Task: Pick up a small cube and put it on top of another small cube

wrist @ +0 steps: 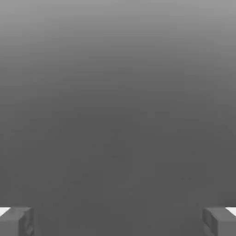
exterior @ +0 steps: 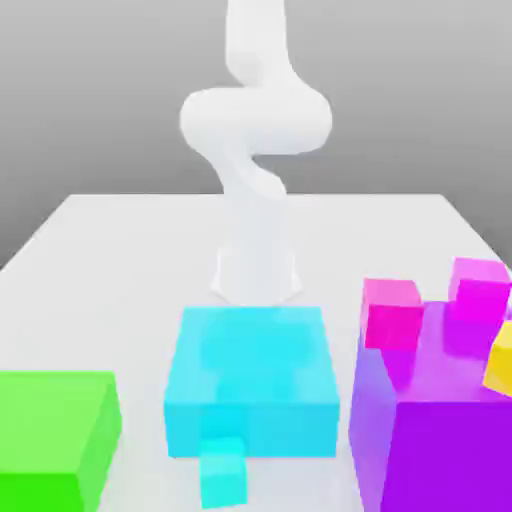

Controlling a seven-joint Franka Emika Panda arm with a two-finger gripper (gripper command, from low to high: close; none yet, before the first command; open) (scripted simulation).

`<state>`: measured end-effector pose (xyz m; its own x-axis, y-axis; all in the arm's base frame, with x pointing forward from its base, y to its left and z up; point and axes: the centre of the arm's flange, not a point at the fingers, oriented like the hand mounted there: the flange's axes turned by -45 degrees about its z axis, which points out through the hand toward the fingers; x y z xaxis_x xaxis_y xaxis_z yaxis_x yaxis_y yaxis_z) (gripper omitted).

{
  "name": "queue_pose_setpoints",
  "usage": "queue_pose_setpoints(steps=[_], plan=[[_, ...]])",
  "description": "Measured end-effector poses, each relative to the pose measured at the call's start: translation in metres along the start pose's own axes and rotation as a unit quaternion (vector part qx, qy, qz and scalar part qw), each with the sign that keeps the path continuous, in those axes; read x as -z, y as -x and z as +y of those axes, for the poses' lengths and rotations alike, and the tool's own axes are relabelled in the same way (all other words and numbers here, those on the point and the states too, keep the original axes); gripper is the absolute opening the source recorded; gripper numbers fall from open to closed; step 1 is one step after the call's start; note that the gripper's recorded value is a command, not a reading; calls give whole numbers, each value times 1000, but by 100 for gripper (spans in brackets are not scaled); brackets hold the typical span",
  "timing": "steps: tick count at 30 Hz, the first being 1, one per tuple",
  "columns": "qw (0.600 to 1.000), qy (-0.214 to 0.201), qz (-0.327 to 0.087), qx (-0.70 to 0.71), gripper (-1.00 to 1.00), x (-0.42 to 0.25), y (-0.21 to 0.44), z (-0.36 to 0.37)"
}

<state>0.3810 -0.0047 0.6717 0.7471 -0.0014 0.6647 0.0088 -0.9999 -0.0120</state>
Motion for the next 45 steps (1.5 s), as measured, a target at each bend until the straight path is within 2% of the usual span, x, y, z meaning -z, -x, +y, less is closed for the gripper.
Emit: queue_pose_setpoints(steps=[11,18,25,29,30,37,42,45], plan=[[987,-21,-160,27,0,-217,62,17],[965,-23,-258,44,0,-326,146,28],[935,-19,-347,65,0,-404,249,41],[932,-18,-354,67,0,-441,286,42],[932,-19,-355,67,-100,-449,294,43],[932,-19,-355,67,-100,-451,296,42],[933,-18,-353,67,-100,-412,260,43],[938,-27,-332,98,-100,-391,210,39]])
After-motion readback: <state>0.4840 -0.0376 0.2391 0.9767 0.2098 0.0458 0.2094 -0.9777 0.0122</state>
